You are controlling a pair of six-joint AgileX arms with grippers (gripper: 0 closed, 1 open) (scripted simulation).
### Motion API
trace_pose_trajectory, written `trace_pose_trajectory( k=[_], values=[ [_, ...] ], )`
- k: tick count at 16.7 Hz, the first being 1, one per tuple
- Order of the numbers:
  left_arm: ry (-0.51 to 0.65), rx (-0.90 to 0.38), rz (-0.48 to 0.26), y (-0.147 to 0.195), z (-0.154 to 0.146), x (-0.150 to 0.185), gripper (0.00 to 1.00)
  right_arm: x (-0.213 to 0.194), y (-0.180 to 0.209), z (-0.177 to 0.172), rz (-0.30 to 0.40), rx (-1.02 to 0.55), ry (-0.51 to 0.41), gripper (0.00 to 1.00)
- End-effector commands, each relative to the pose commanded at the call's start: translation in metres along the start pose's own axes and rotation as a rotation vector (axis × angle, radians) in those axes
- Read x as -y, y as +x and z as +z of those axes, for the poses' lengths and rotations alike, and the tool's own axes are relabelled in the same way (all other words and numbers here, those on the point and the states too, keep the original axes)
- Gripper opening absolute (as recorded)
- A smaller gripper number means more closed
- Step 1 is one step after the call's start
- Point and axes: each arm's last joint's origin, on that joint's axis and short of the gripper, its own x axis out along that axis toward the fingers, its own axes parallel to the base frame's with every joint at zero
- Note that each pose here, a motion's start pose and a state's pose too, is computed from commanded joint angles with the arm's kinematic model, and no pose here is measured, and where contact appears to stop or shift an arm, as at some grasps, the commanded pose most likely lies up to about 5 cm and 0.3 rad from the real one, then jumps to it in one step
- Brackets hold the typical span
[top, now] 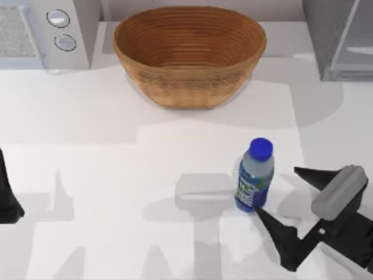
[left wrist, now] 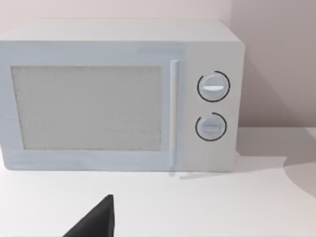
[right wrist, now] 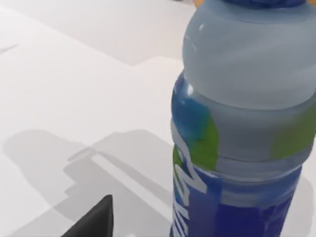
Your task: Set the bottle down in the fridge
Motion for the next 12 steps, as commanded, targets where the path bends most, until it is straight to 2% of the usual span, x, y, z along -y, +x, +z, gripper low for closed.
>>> trace_pose_trajectory(
  k=[3, 9, 12],
  values=[
    [0.0, 0.0, 0.0, 0.0, 0.0, 0.0, 1.0, 0.0, 0.01, 0.0, 0.005, 0.002, -0.002, 1.0],
    [0.0, 0.0, 0.0, 0.0, 0.0, 0.0, 1.0, -0.001, 0.058, 0.001, 0.005, 0.004, -0.002, 1.0],
    [0.0, 0.0, 0.0, 0.0, 0.0, 0.0, 1.0, -0.001, 0.061, 0.001, 0.005, 0.003, -0.002, 1.0]
  ],
)
